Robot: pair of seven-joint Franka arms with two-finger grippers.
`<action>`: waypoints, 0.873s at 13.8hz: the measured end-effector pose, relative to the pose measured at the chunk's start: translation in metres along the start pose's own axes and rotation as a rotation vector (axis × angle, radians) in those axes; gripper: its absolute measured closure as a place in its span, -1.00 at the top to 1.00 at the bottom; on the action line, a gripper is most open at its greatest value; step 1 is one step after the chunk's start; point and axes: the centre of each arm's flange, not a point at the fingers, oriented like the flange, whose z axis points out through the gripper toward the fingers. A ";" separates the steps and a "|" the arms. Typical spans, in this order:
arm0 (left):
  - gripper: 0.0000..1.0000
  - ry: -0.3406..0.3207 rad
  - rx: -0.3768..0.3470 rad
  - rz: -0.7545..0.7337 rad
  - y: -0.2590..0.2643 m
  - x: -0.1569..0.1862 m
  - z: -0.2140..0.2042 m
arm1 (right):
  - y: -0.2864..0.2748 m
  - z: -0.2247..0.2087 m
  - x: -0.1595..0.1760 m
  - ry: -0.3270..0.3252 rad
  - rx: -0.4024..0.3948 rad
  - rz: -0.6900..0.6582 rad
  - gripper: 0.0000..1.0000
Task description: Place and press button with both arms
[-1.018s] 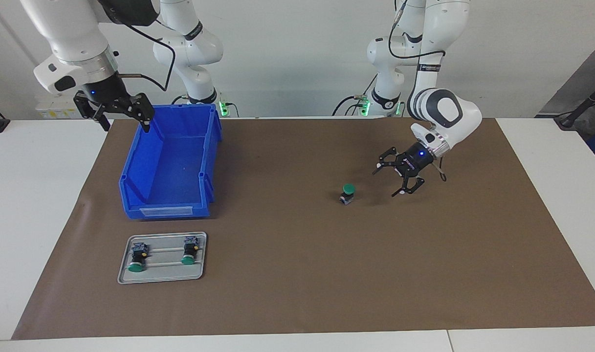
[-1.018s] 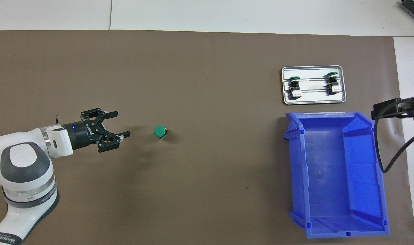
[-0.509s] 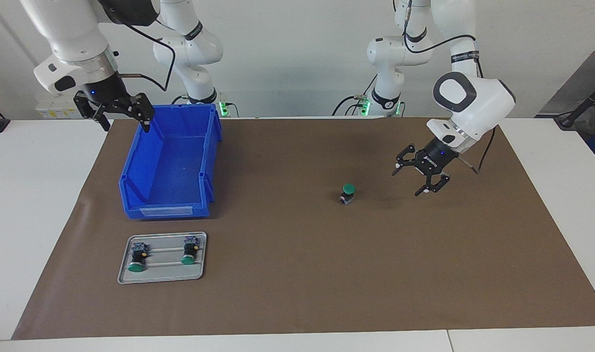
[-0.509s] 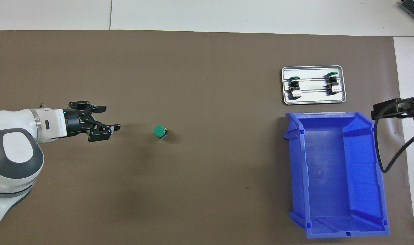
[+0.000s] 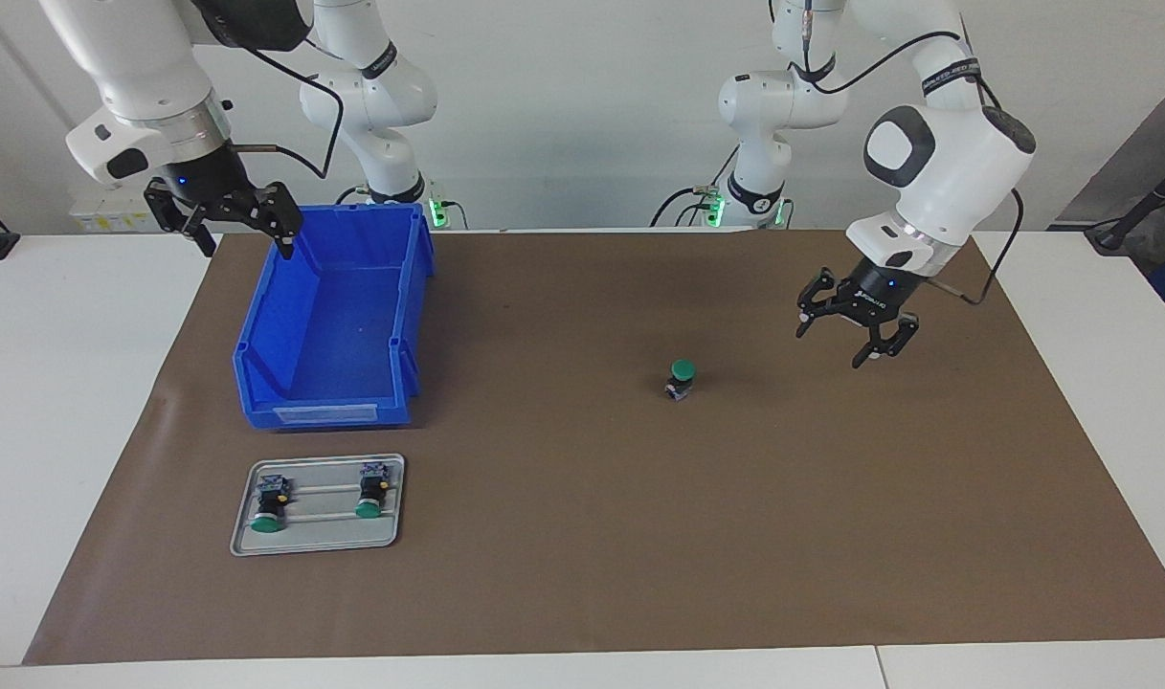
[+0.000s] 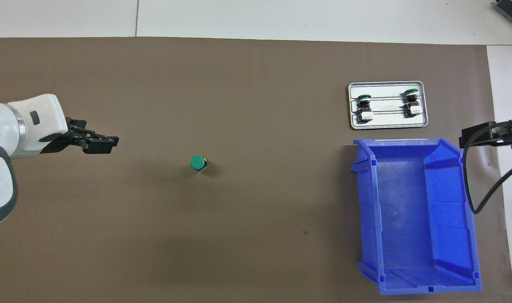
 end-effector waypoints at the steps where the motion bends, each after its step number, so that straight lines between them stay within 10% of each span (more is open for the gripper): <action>1: 1.00 -0.007 0.018 -0.020 0.000 -0.001 -0.003 | 0.000 0.000 0.000 0.000 0.000 0.000 1.00; 12: 1.00 -0.113 0.046 -0.256 -0.001 -0.011 -0.018 | 0.000 0.000 0.000 0.000 0.000 0.000 1.00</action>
